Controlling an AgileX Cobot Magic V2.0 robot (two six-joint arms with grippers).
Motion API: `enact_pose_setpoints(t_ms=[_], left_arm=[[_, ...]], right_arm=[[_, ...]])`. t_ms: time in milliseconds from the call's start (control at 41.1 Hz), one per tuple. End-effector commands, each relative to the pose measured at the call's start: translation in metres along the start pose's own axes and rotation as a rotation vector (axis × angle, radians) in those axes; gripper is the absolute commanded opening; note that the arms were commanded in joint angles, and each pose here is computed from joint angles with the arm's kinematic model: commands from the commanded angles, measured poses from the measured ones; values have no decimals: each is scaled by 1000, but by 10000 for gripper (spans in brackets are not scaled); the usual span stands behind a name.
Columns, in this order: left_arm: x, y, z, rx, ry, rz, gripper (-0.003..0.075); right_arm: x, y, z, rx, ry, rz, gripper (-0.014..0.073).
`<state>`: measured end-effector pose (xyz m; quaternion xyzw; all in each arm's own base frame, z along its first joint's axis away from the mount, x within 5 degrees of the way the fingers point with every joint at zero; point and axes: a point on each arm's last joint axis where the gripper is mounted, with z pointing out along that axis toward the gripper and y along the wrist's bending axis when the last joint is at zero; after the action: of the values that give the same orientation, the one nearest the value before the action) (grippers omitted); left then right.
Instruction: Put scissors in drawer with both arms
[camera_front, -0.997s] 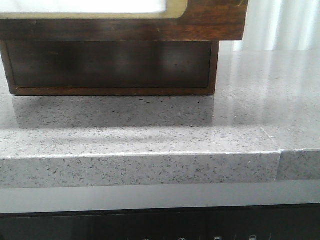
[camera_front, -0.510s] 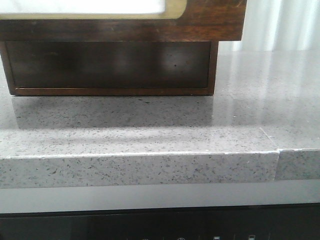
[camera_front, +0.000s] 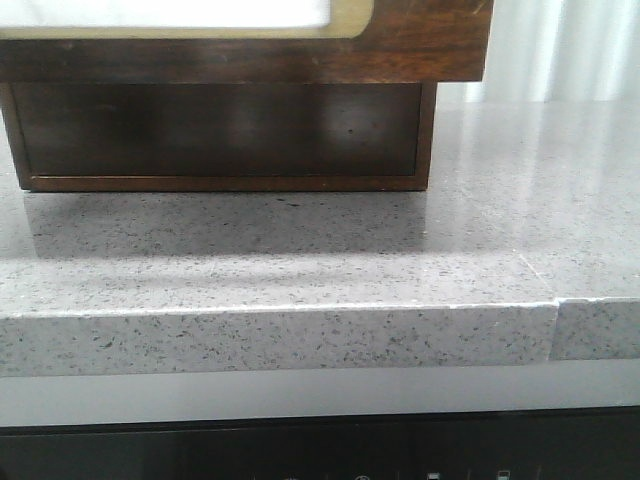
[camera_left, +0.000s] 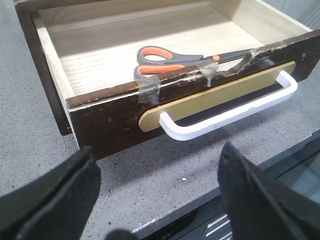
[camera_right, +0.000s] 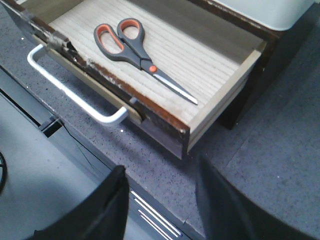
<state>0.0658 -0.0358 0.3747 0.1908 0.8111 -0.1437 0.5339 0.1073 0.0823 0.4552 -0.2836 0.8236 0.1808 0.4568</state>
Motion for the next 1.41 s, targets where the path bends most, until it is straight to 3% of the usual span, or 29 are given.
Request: enact_pose_setpoints(t_ms=[0, 267, 559, 681, 753, 875, 1021, 1385], left_arm=[[-16, -1, -7, 10, -110, -6, 493], [-16, -1, -7, 10, -110, -6, 493], [-16, -1, -7, 10, -110, -6, 493], [-16, -1, -7, 10, -110, -6, 483], [-16, -1, -7, 10, -110, -6, 420], [-16, -1, -7, 10, -110, -6, 221], [-16, -1, -6, 10, -107, -6, -7], [-16, -1, -6, 10, -107, -6, -20]], right_arm=[[10, 1, -18, 16, -128, 16, 344], [66, 2, -40, 39, -192, 10, 344], [77, 3, -45, 39, -207, 9, 342], [78, 4, -45, 32, -201, 13, 223], [78, 4, -45, 32, -197, 13, 96], [78, 4, -45, 32, -197, 13, -122], [78, 4, -45, 33, -199, 12, -117], [79, 4, -45, 32, -189, 12, -117]])
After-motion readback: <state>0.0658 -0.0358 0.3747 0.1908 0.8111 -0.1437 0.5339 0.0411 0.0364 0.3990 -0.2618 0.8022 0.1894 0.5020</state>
